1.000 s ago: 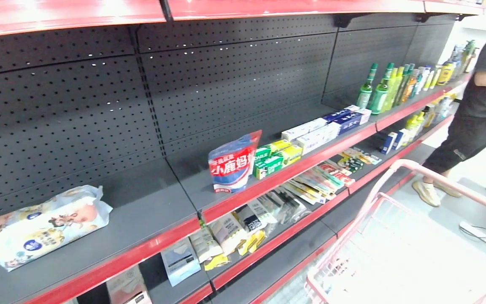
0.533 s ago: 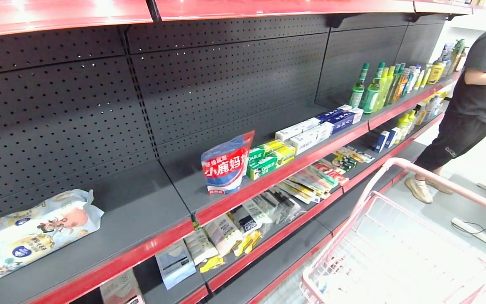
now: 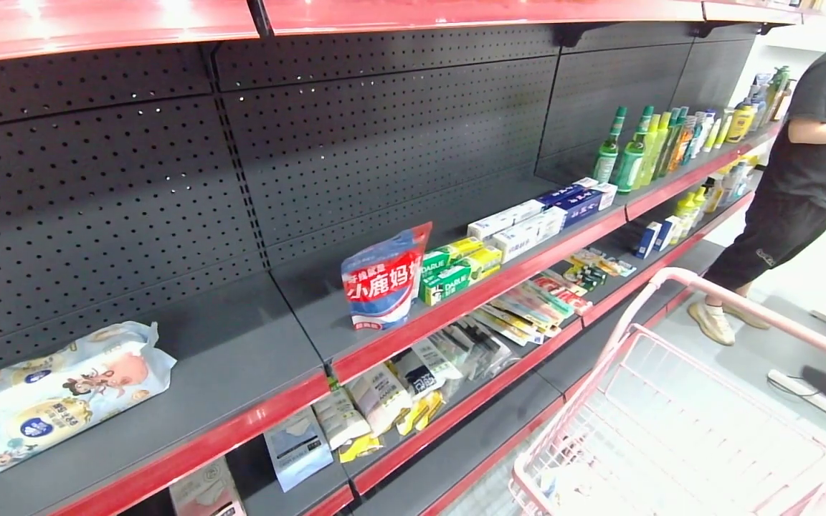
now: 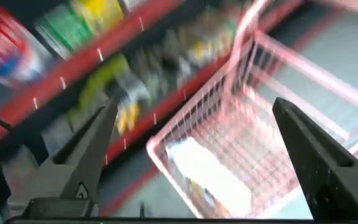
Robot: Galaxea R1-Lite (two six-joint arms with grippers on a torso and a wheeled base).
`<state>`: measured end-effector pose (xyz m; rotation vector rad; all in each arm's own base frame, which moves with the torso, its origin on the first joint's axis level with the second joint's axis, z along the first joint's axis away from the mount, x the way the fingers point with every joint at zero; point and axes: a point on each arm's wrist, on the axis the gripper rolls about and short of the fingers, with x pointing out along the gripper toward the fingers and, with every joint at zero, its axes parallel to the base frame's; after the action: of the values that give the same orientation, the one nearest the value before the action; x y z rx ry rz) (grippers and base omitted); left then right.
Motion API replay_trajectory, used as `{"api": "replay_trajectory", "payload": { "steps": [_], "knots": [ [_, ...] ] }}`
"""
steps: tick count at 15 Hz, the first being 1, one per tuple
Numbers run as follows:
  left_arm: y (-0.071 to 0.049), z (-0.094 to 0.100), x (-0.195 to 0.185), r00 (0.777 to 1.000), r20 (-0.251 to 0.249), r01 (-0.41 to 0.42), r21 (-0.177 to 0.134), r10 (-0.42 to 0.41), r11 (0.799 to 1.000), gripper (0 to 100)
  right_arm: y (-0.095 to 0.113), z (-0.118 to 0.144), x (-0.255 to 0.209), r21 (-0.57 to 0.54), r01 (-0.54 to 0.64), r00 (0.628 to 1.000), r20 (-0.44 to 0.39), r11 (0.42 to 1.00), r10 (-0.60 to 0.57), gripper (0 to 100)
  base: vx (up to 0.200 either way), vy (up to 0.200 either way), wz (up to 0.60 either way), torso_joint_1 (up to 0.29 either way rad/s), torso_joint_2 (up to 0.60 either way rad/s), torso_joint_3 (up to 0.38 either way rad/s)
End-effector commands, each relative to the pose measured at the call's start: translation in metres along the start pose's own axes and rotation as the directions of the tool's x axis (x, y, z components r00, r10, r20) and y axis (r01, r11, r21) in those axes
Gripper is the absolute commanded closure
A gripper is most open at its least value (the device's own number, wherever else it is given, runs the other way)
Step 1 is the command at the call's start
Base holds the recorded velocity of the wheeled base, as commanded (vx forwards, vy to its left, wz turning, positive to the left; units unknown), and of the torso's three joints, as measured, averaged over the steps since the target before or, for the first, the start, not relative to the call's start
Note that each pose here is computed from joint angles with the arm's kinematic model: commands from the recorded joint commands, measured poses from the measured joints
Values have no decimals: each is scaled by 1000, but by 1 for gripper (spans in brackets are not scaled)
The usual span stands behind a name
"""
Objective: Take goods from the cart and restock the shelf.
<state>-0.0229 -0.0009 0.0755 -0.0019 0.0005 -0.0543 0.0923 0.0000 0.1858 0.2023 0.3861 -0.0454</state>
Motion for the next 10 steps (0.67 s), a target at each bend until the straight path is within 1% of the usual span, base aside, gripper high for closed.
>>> {"api": "replay_trajectory", "payload": {
  "steps": [1, 2, 4, 6, 7, 9, 10],
  "knots": [
    [0, 0, 0, 1000, 0, -1, 0, 1, 1000, 0, -7, -46, 131, -135, -5, 813, -577, 991, -74, 0, 0, 0, 0, 0, 0, 0],
    [0, 0, 0, 1000, 0, 1, 0, -1, 1000, 0, -9, -57, 144, -171, -64, 777, -626, 983, -58, 0, 0, 0, 0, 0, 0, 0],
    [0, 0, 0, 1000, 0, 1, 0, -1, 1000, 0, -3, -75, 161, -177, -135, 753, -658, 975, -15, 0, 0, 0, 0, 0, 0, 0],
    [0, 0, 0, 1000, -1, 1, 0, -1, 1000, 0, 0, -91, 168, -206, -188, 735, -679, 960, -2, 0, 0, 0, 0, 0, 0, 0],
    [0, 0, 0, 1000, 0, -1, 0, 1, 1000, 0, -1, -100, 167, -231, -238, 706, -708, 943, 5, 0, 0, 0, -600, -2, -2, 2],
    [0, 0, 0, 1000, 0, 1, 0, -1, 1000, 0, -2, -106, 164, -227, -320, 677, -734, 920, 54, 0, 0, 0, -600, -5, 7, 2],
    [0, 0, 0, 1000, 0, 1, 0, -1, 1000, 0, -2, -107, 165, -234, -336, 671, -739, 913, 58, 0, 0, 0, 0, 0, 0, 0]
  ]
}}
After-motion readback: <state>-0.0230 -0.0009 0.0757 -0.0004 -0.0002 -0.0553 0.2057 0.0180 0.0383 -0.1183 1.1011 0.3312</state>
